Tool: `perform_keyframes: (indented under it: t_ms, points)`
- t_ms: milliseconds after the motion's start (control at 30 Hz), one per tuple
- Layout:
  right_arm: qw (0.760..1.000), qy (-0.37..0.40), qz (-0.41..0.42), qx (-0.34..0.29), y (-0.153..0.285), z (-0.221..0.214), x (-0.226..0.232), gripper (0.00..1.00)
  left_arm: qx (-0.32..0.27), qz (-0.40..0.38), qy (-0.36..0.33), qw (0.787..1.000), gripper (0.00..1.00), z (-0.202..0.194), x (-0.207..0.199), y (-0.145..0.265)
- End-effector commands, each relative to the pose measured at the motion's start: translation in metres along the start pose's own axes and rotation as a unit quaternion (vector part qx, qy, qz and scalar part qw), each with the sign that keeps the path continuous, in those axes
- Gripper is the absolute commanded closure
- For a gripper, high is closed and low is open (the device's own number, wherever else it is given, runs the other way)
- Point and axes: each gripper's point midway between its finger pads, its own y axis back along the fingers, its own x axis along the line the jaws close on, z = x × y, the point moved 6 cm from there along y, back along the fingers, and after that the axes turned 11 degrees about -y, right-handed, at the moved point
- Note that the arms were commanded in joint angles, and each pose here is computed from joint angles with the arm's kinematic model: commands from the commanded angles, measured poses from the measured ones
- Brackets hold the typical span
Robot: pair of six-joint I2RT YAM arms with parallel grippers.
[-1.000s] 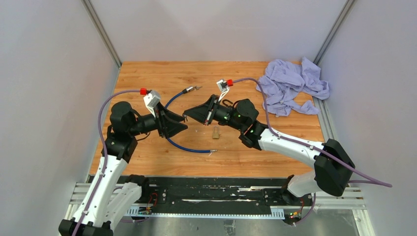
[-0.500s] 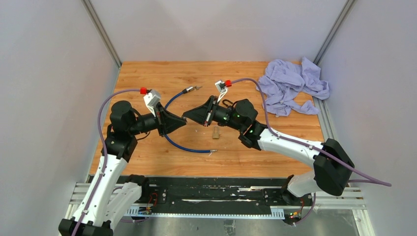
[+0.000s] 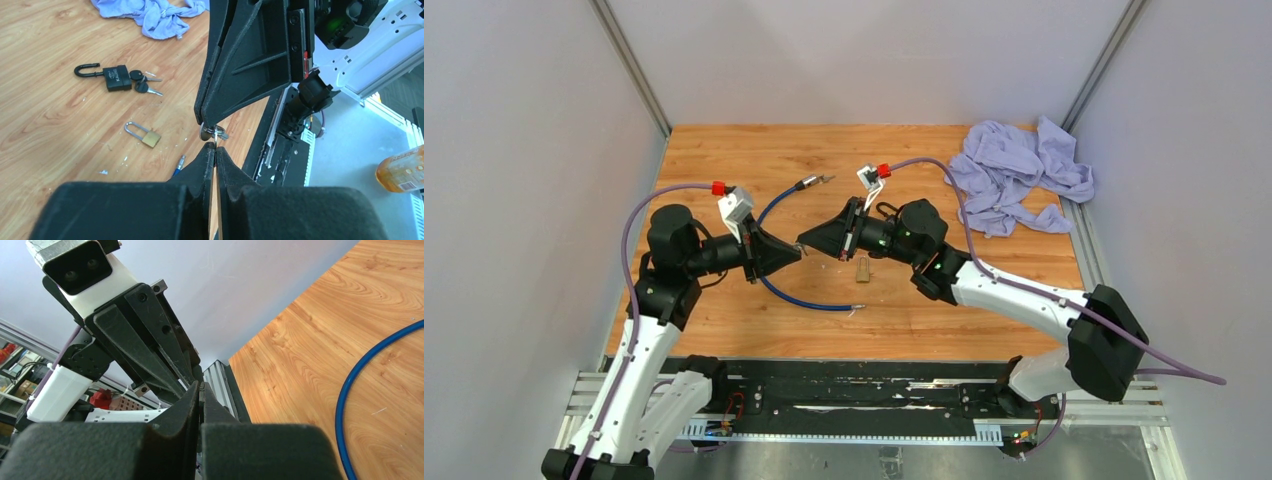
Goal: Unlock with the key
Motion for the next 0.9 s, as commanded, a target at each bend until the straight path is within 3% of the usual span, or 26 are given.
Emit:
perform_keyframes:
  t_ms: [0, 100, 167, 233, 333, 400, 500, 633, 667, 767, 867]
  points:
    - [0.999, 0.031, 0.032, 0.012, 0.001, 0.006, 0.024, 0.99, -0.005, -0.017, -0.033, 0.999, 0.95, 0.011, -0.008, 0.004]
    - [0.998, 0.031, 0.039, 0.031, 0.000, 0.002, 0.024, 0.98, 0.000, -0.019, -0.049, 0.999, 1.00, 0.012, -0.008, 0.005]
    - [0.997, 0.033, 0.044, 0.045, 0.000, 0.001, 0.027, 0.85, 0.009, -0.020, -0.080, 0.997, 1.00, 0.013, -0.007, 0.007]
    - [0.996, 0.042, 0.048, 0.055, 0.000, 0.004, 0.034, 0.66, 0.041, -0.022, -0.113, 0.992, 1.00, 0.007, -0.007, 0.012]
    - [0.995, 0.067, 0.029, 0.063, 0.006, 0.012, 0.038, 0.55, 0.099, -0.028, -0.238, 0.966, 1.00, -0.001, 0.003, 0.020]
    - [0.995, 0.084, 0.016, 0.051, 0.013, 0.022, 0.042, 0.53, 0.147, -0.027, -0.331, 0.932, 1.00, -0.005, 0.012, 0.027]
    - [0.995, 0.096, -0.003, 0.027, 0.024, 0.036, 0.041, 0.52, 0.225, -0.042, -0.495, 0.838, 1.00, -0.012, 0.026, 0.037]
    - [0.994, 0.105, -0.032, 0.004, 0.036, 0.047, 0.035, 0.52, 0.273, -0.075, -0.680, 0.676, 1.00, -0.012, 0.035, 0.045]
    - [0.994, 0.106, -0.040, 0.001, 0.037, 0.048, 0.032, 0.52, 0.275, -0.088, -0.719, 0.632, 1.00, -0.013, 0.035, 0.047]
    - [0.993, 0.106, -0.053, -0.008, 0.039, 0.051, 0.027, 0.51, 0.263, -0.124, -0.837, 0.464, 1.00, -0.013, 0.032, 0.046]
    - [0.993, 0.103, -0.061, -0.007, 0.038, 0.051, 0.023, 0.50, 0.226, -0.119, -0.909, 0.329, 1.00, -0.008, 0.025, 0.038]
